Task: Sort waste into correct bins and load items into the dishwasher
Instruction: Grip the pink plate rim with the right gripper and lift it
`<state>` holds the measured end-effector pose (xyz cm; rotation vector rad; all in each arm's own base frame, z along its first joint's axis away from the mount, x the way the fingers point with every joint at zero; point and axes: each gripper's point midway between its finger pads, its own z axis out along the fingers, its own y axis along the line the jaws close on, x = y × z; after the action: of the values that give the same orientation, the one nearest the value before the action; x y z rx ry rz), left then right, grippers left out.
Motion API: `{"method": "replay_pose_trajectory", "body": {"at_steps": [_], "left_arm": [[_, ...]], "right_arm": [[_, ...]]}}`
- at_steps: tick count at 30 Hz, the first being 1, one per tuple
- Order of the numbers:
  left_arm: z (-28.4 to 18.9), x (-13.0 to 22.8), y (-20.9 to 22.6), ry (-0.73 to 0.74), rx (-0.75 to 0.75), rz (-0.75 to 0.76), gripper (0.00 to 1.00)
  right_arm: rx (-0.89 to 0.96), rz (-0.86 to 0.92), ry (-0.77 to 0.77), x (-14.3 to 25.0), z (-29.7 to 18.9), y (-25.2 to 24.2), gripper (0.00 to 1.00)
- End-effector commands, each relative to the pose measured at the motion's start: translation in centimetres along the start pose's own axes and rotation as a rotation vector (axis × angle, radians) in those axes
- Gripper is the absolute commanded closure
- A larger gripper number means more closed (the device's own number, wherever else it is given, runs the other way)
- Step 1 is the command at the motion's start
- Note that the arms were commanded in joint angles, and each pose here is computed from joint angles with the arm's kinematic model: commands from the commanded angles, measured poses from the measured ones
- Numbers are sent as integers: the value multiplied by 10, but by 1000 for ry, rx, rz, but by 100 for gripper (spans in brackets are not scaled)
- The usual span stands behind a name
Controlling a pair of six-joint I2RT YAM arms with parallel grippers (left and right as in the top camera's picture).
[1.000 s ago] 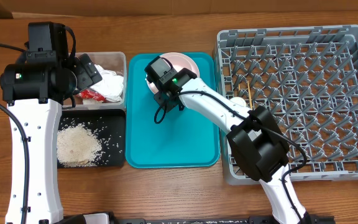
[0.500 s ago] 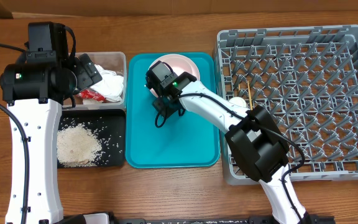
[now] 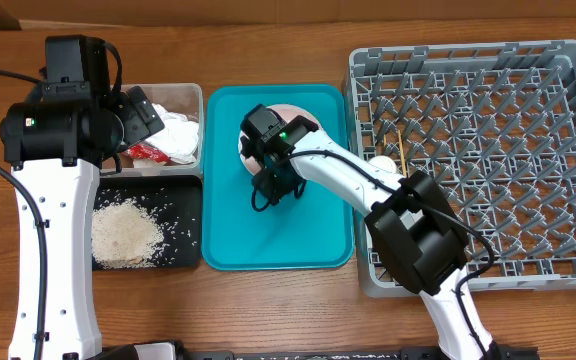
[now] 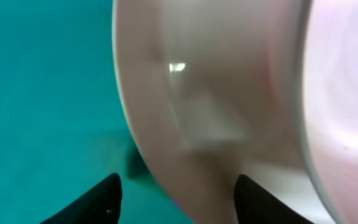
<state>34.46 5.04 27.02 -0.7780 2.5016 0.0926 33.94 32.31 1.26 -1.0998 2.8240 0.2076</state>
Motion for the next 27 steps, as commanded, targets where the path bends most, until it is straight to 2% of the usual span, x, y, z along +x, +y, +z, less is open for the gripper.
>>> {"method": "replay_pose_trajectory", "body": {"at_steps": [1, 7, 11, 15, 21, 27], "left_arm": [[0, -1, -1, -1, 2, -2, 0], [0, -1, -1, -1, 2, -2, 0], [0, -1, -1, -1, 2, -2, 0], [0, -1, -1, -1, 2, -2, 0], [0, -1, -1, -1, 2, -2, 0], [0, -1, -1, -1, 2, -2, 0]], "right_arm": [[-161, -5, 30, 10, -13, 35, 40], [-252, -2, 91, 25, -19, 55, 40], [-280, -2, 75, 23, -36, 61, 40], [-286, -19, -6, 10, -79, 66, 40], [-246, -32, -209, -19, -145, 65, 41], [-210, 45, -281, -37, -147, 57, 66]]}}
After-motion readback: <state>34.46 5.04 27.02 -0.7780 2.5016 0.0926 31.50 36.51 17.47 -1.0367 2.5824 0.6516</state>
